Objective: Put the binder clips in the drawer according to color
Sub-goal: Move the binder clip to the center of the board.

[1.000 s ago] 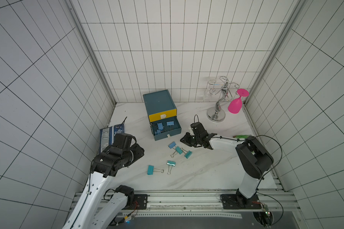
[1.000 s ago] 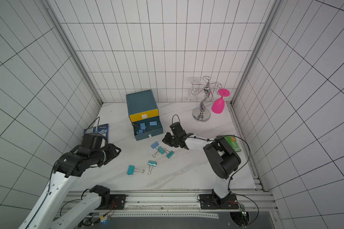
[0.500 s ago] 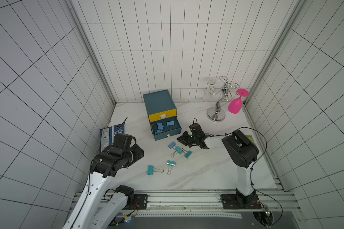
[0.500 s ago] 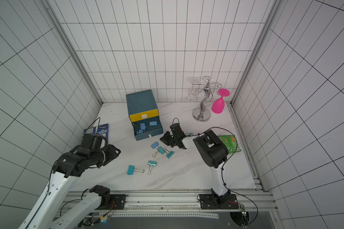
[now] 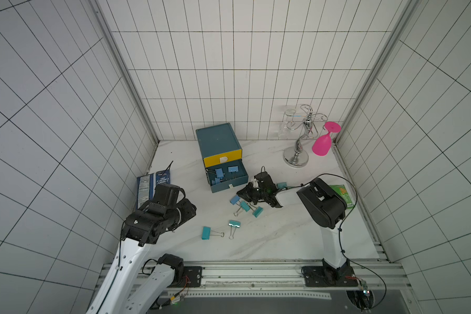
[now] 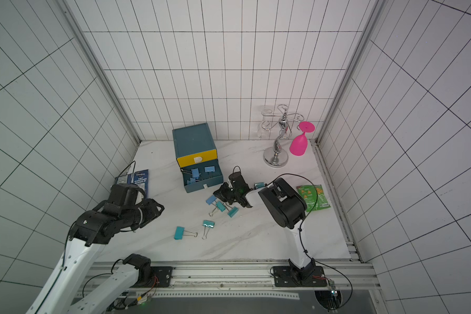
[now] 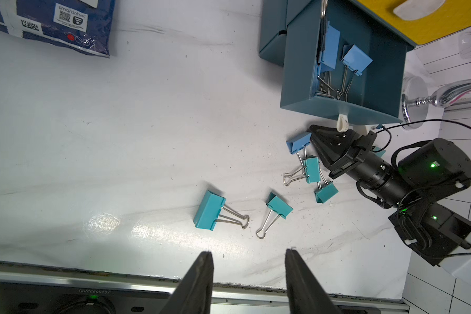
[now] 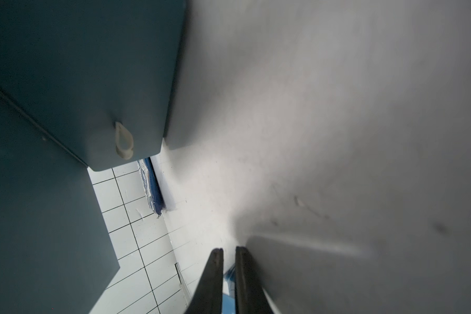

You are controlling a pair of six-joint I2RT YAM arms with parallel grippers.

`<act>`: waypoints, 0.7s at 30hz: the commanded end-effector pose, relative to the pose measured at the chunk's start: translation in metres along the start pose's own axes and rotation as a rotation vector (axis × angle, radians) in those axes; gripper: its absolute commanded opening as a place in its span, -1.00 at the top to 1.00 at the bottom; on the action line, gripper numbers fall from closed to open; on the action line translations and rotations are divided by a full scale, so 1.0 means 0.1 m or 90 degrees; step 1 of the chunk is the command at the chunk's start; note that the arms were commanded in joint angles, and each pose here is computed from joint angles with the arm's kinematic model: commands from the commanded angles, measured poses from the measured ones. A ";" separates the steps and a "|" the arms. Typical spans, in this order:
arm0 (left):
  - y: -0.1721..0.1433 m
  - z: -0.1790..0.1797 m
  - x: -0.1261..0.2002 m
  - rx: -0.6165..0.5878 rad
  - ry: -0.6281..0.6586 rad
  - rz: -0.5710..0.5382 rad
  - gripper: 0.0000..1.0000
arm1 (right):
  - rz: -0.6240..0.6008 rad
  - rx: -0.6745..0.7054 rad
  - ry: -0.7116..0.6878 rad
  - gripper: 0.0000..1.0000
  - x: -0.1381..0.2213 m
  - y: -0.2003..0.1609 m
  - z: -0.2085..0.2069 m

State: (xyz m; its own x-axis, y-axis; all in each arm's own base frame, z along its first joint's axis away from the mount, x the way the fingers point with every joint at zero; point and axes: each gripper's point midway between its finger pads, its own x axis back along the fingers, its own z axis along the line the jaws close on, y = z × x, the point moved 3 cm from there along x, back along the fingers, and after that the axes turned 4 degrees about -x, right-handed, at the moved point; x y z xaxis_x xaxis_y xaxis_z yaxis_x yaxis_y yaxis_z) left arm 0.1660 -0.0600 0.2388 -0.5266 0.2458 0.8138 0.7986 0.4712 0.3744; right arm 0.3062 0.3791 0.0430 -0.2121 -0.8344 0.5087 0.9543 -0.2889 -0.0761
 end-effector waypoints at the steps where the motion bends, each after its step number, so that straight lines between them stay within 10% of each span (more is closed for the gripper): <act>1: 0.02 0.00 0.07 -0.004 -0.006 -0.018 0.07 | 0.016 -0.015 -0.010 0.71 0.01 -0.17 -0.14; 21: -0.07 0.02 0.16 0.024 -0.037 -0.030 0.06 | 0.072 0.066 -0.073 0.72 0.37 -0.81 -0.21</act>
State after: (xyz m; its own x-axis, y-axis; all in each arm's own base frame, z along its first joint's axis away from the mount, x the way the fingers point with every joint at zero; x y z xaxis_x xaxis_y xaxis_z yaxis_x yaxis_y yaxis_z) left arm 0.1541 -0.0578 0.2494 -0.5794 0.2675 0.7699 0.7653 0.5035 0.4010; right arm 0.2226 0.3690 0.0472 -0.0948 -0.8258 0.5560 0.9822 -0.1685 -0.0828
